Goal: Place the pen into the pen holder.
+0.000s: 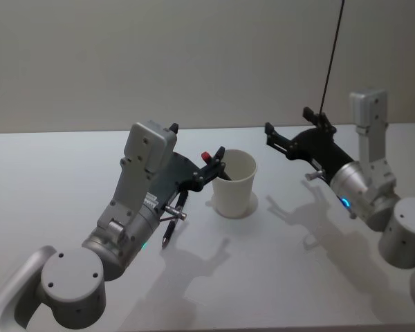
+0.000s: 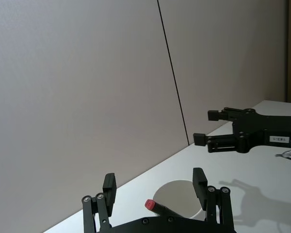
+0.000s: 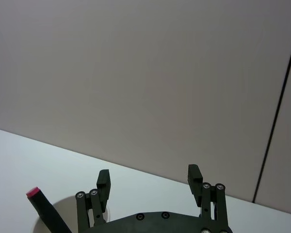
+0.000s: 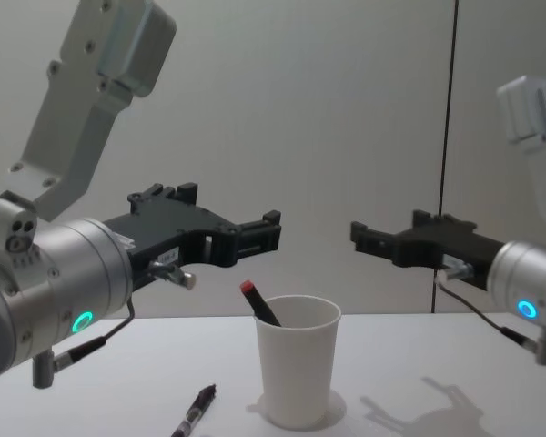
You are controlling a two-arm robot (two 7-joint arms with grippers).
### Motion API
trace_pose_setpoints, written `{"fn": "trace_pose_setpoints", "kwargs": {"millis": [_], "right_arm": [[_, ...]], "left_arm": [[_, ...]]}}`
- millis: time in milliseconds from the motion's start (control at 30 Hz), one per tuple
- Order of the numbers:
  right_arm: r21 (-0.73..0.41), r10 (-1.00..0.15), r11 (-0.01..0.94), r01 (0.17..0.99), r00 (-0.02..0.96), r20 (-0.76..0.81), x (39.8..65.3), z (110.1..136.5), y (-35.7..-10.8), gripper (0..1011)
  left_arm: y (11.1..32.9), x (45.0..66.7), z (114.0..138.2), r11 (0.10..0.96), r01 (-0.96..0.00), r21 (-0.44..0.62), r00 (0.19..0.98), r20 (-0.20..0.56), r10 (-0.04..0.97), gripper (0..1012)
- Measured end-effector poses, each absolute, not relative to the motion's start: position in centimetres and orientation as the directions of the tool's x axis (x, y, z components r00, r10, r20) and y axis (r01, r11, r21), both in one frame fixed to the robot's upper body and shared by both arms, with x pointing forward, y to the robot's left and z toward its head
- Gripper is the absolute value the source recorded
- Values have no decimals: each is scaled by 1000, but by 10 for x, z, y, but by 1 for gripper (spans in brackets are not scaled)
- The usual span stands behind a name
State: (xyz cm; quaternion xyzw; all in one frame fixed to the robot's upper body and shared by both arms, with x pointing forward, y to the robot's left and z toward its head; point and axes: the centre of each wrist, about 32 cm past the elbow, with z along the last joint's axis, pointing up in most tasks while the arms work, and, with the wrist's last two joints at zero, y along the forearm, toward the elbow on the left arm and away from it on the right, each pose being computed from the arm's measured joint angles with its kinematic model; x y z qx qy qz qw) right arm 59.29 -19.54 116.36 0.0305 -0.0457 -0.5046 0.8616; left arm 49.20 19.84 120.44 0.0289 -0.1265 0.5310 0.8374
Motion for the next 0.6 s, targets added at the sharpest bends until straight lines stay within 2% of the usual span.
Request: {"fn": "trace_pose_setpoints", "kwargs": {"millis": [600], "right_arm": [[31, -907, 415, 909, 411, 94, 556, 1168, -221, 1001]], "left_arm": [[198, 492, 1204, 434, -897, -86, 404, 242, 882, 1004]]}}
